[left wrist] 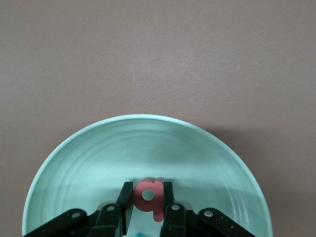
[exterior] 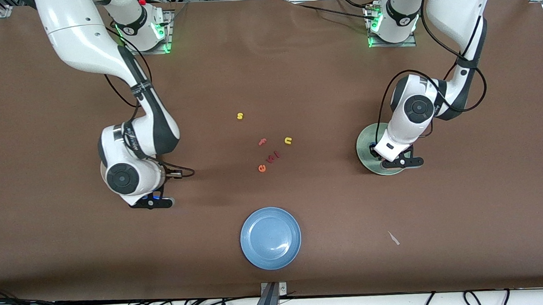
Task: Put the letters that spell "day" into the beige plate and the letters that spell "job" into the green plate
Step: 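Drop the green b on the white plate with the right gripper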
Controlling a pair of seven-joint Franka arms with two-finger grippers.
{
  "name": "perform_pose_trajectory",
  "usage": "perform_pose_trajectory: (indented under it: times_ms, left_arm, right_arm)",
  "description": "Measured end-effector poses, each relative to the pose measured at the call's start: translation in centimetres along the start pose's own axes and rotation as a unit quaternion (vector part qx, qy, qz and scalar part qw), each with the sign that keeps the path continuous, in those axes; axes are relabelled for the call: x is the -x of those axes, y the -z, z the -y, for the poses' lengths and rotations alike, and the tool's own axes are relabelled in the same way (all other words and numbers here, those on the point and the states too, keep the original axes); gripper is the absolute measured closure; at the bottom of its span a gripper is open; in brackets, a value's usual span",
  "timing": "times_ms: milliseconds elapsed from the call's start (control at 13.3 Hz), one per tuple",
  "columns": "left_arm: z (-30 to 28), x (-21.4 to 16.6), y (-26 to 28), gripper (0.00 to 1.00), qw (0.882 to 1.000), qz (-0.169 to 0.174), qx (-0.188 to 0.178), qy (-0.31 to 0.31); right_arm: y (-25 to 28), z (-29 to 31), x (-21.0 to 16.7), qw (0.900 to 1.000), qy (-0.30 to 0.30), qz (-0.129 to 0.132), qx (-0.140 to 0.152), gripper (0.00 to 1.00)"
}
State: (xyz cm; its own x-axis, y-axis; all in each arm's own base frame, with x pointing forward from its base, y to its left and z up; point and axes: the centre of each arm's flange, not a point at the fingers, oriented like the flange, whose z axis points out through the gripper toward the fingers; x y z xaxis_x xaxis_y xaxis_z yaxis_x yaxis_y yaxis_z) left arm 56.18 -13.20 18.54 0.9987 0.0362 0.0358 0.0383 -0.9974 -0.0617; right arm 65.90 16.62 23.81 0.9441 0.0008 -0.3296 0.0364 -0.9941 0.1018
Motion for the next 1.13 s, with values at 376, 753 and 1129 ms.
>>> perform_pose_trajectory:
  times_ms: [376, 753, 1129]
  left_arm:
    - [0.2, -0.2, -0.5, 0.59, 1.0, -0.004, 0.002, 0.002]
    - [0.5, -0.9, 3.3, 0.07, 1.0, 0.011, -0.008, 0.006]
    - [1.2, -1.9, 13.6, 0.0, 0.999, 0.042, -0.028, 0.009]
  right_arm:
    - [-1.5, -8.3, 0.7, 0.995, 0.037, 0.091, -0.006, 0.72]
    - [-1.1, -11.9, -0.5, 0.996, 0.064, 0.059, 0.033, 0.46]
    - [2.5, -4.3, 0.6, 0.999, 0.02, 0.031, 0.015, 0.0]
